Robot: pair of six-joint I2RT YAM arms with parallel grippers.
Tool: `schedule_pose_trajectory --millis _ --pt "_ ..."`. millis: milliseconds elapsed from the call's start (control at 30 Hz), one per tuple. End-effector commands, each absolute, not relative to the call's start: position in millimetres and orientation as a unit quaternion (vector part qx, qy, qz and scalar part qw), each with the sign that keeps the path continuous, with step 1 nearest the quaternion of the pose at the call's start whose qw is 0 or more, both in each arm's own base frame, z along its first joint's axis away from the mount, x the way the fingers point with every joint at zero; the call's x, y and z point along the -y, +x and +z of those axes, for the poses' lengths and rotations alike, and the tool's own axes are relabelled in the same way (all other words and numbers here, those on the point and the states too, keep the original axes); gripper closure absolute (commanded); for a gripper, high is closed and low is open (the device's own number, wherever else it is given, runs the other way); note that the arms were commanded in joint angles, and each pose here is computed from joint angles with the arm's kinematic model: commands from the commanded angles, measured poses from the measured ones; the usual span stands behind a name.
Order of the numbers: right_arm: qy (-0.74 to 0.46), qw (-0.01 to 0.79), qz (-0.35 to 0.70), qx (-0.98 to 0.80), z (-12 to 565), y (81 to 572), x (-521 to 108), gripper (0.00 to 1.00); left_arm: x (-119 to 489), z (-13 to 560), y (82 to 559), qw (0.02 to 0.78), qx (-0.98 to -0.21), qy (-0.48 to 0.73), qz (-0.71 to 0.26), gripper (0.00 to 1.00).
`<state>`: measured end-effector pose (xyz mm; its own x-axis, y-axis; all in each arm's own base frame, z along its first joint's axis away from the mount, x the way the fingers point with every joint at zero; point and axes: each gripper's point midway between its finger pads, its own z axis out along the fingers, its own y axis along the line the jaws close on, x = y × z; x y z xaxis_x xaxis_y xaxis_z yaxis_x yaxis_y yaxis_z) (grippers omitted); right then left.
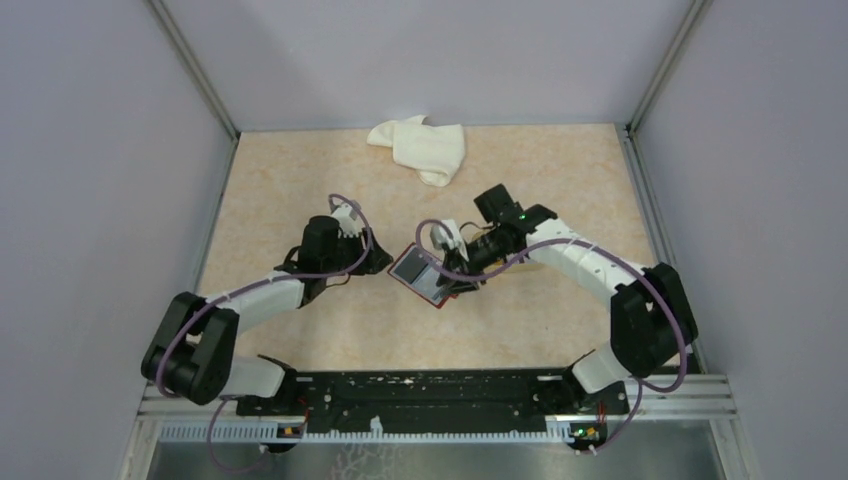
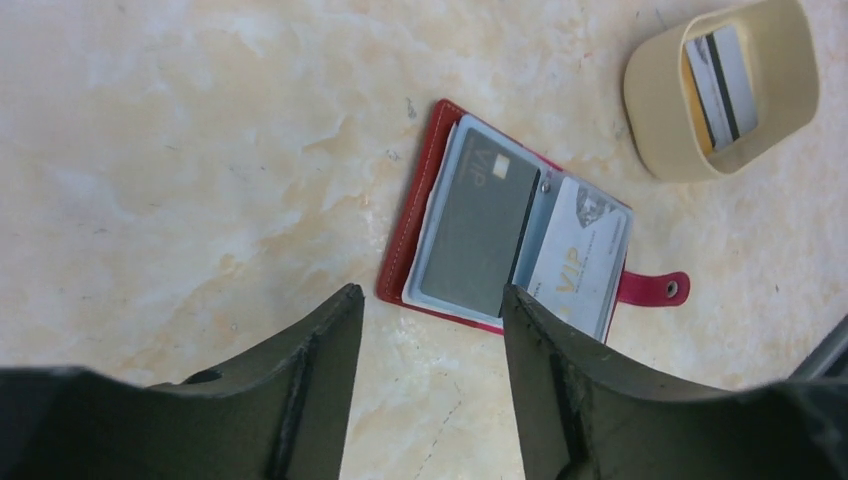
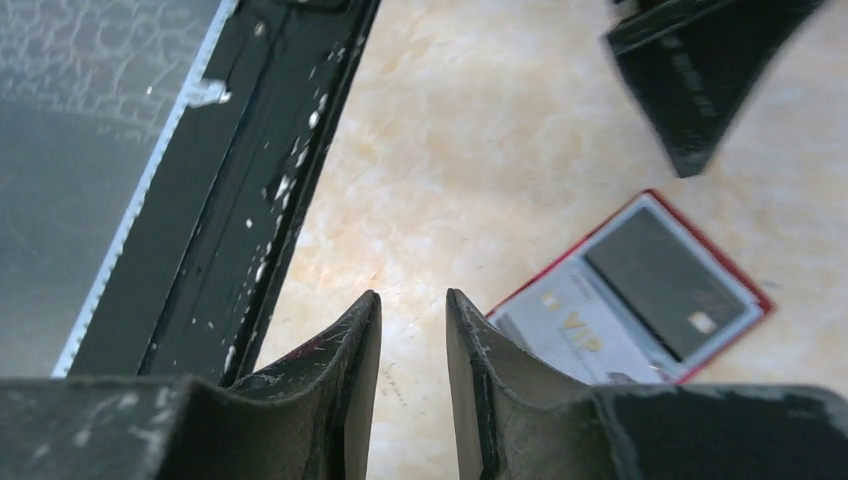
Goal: Put the credit cards into the card holder
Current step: Turn over the card slot in the card holder.
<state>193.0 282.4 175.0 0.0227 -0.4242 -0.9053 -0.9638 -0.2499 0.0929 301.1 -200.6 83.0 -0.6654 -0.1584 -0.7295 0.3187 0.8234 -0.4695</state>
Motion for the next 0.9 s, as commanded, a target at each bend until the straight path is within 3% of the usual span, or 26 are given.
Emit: schedule_pose_trajectory --millis 0,200,433,867 --pt "-0.733 0.312 0.425 -0.429 141 171 -289 0.72 223 84 301 0.369 -0.853 0.081 -0.360 0.45" --pt "-0.786 0.269 0.380 -0.406 97 158 -297 0.81 227 61 301 0.326 -0.865 0.079 -0.374 0.49" --pt "-0.829 0.203 0.257 -0.453 47 167 -313 0.84 227 39 298 0.298 -0.871 0.067 -0.384 0.47" --pt "-0.814 0.196 0.183 -0.516 20 197 -308 0.85 226 27 291 0.277 -0.874 0.050 -0.395 0.46"
